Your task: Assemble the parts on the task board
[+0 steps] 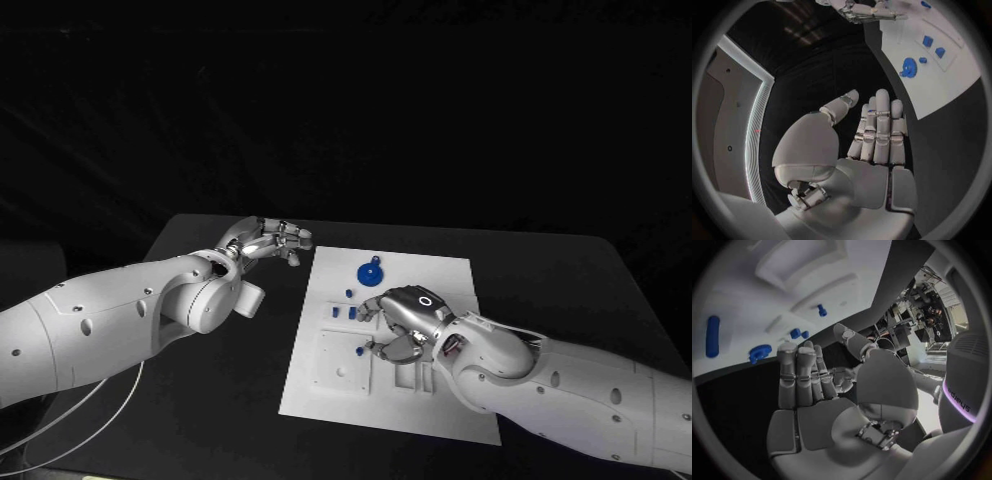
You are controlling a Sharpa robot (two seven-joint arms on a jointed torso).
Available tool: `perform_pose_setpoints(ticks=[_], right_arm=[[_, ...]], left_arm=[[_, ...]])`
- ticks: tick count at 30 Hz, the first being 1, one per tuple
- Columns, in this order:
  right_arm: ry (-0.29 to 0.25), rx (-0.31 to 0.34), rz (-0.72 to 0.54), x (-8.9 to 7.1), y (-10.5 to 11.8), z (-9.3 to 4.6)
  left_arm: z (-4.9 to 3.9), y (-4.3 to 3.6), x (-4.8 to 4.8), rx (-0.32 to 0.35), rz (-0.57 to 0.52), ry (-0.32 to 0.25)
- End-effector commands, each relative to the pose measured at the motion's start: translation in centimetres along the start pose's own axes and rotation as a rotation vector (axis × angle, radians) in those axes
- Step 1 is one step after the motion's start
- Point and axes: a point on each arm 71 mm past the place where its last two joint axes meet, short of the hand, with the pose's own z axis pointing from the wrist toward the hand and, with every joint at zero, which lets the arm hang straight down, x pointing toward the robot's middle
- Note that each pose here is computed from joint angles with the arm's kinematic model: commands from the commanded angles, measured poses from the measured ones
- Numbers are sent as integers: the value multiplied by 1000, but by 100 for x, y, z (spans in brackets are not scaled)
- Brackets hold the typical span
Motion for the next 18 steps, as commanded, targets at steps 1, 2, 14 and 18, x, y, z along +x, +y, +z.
perform_pose_setpoints(ticks=[1, 2, 14, 18], right_arm=[[3, 3, 5, -127, -33, -28], [12, 6, -2, -167, -54, -35], [209, 160, -142, -482, -556, -119], [235, 179, -169, -467, -608, -133]], left_arm=[[2, -10, 0, 5, -8, 0], [1, -9, -3, 5, -8, -1], [10, -7, -1, 6, -8, 0], [9, -5, -6, 6, -7, -1]])
